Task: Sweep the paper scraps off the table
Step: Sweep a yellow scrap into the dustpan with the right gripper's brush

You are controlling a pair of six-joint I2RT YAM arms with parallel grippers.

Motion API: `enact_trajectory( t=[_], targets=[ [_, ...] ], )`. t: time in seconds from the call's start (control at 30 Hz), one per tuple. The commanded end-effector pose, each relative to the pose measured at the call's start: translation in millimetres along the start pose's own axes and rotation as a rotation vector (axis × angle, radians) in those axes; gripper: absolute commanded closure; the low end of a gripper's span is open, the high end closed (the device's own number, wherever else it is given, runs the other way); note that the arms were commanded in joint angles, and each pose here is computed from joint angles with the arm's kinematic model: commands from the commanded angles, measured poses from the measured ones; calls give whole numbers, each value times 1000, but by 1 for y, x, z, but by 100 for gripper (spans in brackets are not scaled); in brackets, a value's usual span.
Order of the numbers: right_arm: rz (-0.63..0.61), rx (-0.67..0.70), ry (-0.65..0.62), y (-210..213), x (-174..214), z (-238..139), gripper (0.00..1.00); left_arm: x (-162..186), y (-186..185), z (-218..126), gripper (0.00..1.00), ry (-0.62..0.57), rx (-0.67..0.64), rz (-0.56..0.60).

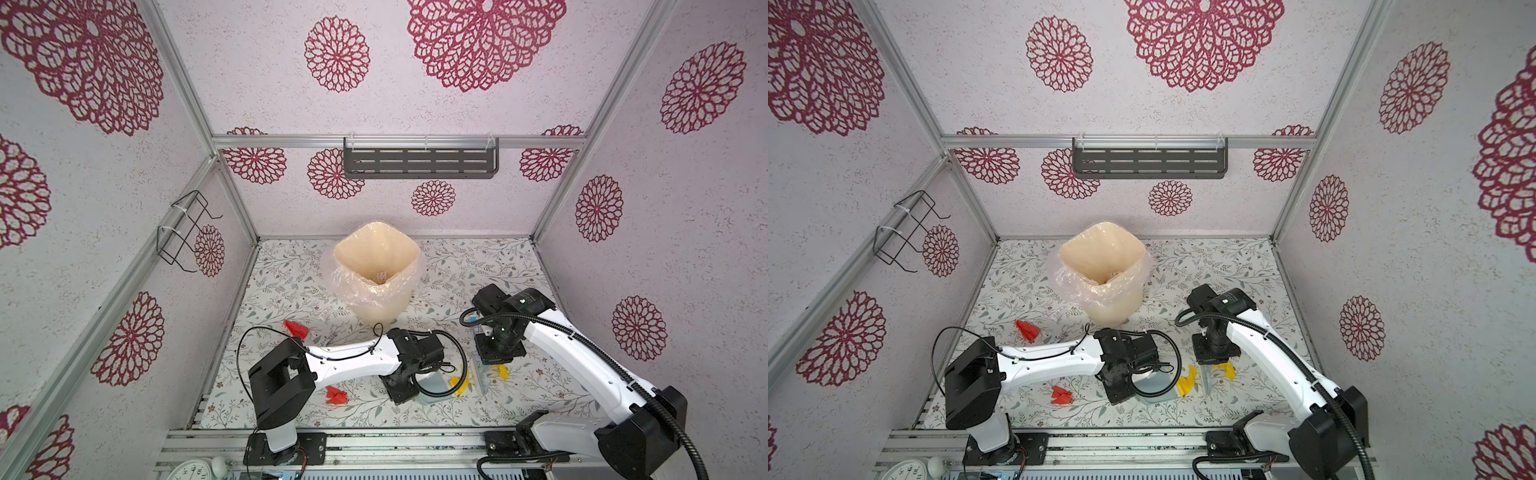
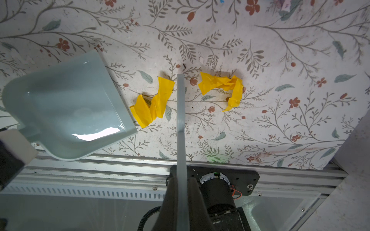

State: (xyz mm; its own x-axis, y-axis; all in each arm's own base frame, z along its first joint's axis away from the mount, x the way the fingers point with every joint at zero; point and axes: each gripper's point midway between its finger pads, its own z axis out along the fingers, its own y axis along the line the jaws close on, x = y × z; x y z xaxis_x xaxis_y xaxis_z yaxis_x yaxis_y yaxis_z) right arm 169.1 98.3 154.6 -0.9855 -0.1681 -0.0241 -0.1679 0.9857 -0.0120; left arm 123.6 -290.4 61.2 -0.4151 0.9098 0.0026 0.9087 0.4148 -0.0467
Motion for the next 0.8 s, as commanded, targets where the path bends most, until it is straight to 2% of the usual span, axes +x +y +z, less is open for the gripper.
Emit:
enact_trajectory(
  t=[0.0, 0.47, 0.77],
  targets=[
    [-25, -6, -16, 3, -6, -4, 100, -11, 0, 3, 100, -19, 21, 18],
    [-24, -81, -32, 23, -16, -4, 100, -13, 0, 7, 100, -12, 37, 28],
    [-55, -219, -88, 75, -29, -20, 100, -15, 0, 9, 100, -9, 39, 29]
  ],
)
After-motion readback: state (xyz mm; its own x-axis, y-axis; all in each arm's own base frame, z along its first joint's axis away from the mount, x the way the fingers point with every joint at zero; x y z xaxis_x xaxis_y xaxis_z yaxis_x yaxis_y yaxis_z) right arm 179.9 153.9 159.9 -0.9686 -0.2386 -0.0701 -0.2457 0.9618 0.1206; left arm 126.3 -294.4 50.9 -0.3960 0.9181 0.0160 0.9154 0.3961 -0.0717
